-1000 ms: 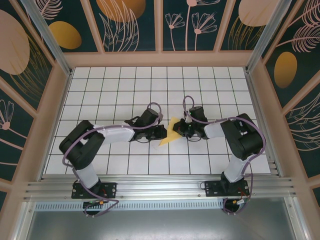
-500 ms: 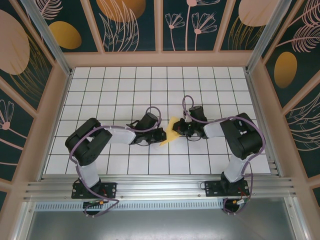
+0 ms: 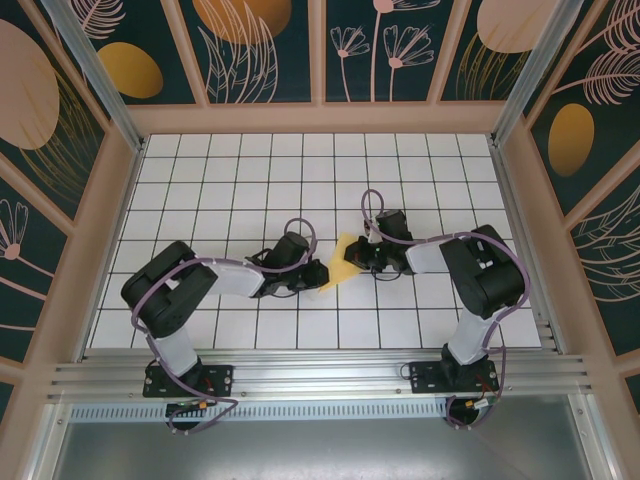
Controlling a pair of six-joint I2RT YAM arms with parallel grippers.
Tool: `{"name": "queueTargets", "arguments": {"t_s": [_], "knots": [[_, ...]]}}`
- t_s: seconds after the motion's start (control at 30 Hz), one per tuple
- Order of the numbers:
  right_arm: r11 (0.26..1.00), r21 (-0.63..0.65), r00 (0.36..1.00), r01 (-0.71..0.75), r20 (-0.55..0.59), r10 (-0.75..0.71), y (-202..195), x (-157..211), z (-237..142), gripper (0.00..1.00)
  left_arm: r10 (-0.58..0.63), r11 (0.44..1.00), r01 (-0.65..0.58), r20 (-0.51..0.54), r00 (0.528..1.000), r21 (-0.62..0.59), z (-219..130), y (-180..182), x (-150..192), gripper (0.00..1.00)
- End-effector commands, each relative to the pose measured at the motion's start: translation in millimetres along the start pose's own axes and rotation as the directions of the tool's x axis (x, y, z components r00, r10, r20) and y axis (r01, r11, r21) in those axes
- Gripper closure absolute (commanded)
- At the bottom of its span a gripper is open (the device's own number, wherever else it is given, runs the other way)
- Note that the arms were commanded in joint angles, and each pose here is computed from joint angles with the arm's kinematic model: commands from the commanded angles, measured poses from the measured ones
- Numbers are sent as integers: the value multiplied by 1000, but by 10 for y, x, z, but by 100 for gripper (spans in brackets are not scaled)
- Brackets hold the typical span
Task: Fold a paper plane with a square sheet of paper (pick it up from the middle)
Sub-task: Fourth fold the wing at the center of the table.
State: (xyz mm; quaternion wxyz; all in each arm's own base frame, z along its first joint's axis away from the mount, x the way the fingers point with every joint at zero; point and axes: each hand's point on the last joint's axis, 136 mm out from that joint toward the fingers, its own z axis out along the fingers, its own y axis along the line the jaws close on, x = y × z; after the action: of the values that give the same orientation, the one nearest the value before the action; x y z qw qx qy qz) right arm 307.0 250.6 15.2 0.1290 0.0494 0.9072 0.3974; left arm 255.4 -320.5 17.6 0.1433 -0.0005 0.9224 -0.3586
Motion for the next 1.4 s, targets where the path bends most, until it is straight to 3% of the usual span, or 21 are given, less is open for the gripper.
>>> {"name": "queueTargets", "arguments": {"t_s": [0.0,0.23,0.53,0.9,1.37], "knots": [[971,237,995,-29,-88,52,-649,385,47,93,-4,1000,5,17,1000,-20,-135,-14,2,84],[976,208,988,61,-150,-30,-518,467,110,93,10,999,-13,109,994,32,-424,-222,-140,82],[968,186,972,170,-193,-133,-412,512,122,92,18,1000,-21,235,972,11,-754,-303,-337,76],[963,155,965,223,-176,-195,-229,405,57,90,-2,1000,-4,240,971,26,-718,-289,-334,76],[957,122,944,262,-236,-229,-202,500,86,90,-12,1000,9,246,969,14,-694,-239,-369,76]]}}
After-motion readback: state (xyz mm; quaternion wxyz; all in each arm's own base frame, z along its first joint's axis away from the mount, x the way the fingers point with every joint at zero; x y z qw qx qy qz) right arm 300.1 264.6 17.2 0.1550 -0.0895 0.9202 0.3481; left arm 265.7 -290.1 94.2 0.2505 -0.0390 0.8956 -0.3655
